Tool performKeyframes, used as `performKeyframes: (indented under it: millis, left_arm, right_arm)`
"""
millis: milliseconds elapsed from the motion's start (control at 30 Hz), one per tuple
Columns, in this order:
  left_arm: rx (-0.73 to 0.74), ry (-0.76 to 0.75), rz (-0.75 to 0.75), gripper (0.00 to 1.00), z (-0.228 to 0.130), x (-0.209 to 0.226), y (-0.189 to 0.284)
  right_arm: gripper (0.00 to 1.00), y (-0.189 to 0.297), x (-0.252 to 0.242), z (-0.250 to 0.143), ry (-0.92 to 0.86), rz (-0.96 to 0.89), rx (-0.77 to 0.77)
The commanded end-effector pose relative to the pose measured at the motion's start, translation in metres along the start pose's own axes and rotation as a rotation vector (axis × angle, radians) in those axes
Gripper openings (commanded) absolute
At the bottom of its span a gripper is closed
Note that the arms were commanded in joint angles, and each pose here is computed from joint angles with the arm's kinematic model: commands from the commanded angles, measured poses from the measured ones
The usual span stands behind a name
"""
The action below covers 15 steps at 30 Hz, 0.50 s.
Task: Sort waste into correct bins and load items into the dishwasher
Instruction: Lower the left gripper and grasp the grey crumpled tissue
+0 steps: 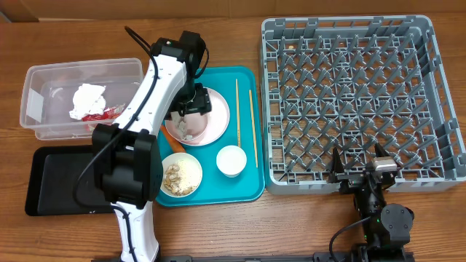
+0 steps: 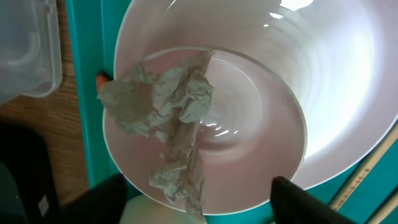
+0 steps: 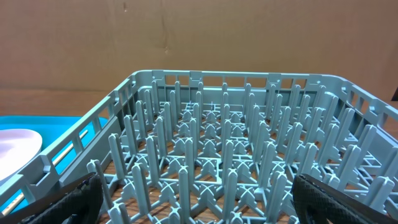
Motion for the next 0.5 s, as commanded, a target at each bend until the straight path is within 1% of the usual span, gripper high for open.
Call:
performKeyframes:
  millis: [0,33,67,467]
  left_arm:
    - [0.023,-0.023,0.008,0.55,-0.0034,-0.0013,-0.0067]
    - [0.029,-0.023,0.014,0.50,-0.0046,-0.0004,-0.0067]
    - [0.032,-0.024,0.017,0.49,-0.0051,0.0000,-0.0066]
    - [0.027,-0.024,0.033,0.50,-0.0050,0.0020,-0.0067]
  right_arm:
    - [1.00,-0.0005,0.0003,-0.0029,0.011,-0.002,0.002]
    - [1.00,-0.0005,0.0003,-0.0029,0.011,-0.002,0.002]
    - [1.00,-0.0005,0.0003,-0.0029,0.011,-0.002,0.002]
    - [1.00,-0.0005,0.0003,-0.0029,0.011,-0.002,0.002]
Point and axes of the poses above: each gripper's point midway between its finger pads, its own y axis back along the fingers, its own x axis along the line the jaws close on, z = x × y, the point moved 7 cm from there along y, back along the fingers, and after that the axes turned 11 degrees about y, right-handed, at the moved point
